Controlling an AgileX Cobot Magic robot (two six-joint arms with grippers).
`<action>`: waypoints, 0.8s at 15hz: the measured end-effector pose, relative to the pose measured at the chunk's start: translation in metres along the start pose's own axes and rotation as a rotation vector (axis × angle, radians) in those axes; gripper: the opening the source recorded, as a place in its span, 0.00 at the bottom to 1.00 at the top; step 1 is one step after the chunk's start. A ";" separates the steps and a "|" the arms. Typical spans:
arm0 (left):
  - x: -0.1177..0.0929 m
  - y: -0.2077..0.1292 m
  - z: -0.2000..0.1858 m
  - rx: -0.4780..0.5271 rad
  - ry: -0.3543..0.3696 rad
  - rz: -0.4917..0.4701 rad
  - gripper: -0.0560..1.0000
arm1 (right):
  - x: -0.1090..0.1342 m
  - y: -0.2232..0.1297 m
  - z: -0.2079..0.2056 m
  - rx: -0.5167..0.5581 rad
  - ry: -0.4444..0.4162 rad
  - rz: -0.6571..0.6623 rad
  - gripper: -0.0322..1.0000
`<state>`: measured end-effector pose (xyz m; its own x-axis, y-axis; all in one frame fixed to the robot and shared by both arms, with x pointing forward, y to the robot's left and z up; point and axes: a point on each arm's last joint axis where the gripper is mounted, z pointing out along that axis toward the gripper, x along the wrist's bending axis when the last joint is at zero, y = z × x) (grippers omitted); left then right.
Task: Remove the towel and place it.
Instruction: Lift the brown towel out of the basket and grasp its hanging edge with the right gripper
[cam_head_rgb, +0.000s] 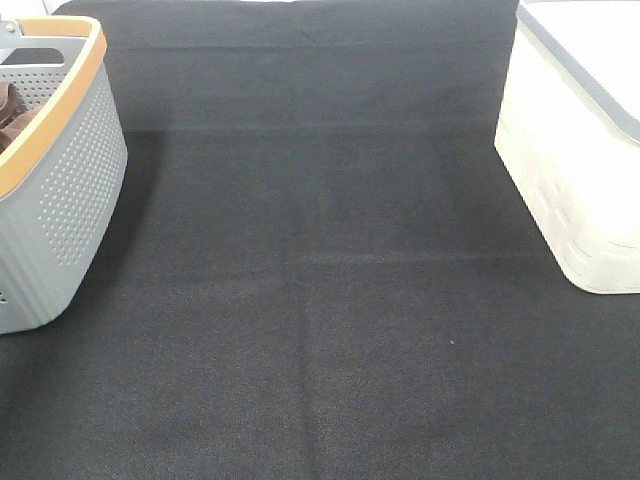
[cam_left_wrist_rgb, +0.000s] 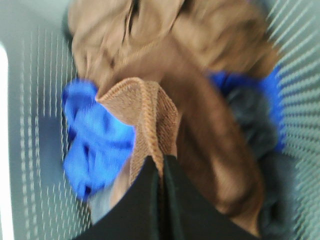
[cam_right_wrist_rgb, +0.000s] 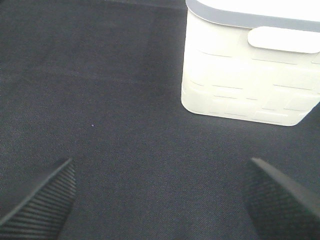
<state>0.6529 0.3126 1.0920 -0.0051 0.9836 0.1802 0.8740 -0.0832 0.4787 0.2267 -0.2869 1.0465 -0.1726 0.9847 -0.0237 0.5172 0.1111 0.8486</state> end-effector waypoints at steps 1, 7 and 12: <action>0.002 0.007 -0.025 -0.124 -0.015 -0.007 0.05 | 0.000 0.000 0.000 0.000 0.000 0.000 0.86; 0.002 0.004 -0.077 -0.235 -0.090 0.065 0.05 | 0.000 0.000 0.000 0.000 0.000 0.000 0.86; -0.006 0.008 -0.099 -0.347 -0.213 0.019 0.05 | 0.000 0.000 0.000 -0.001 0.004 0.002 0.86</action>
<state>0.6116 0.2906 1.1803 0.1427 0.9894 0.0272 0.6567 -0.1152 0.7453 0.2267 -0.2866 1.0465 -0.1748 0.9844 -0.0205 0.5170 0.1095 0.8489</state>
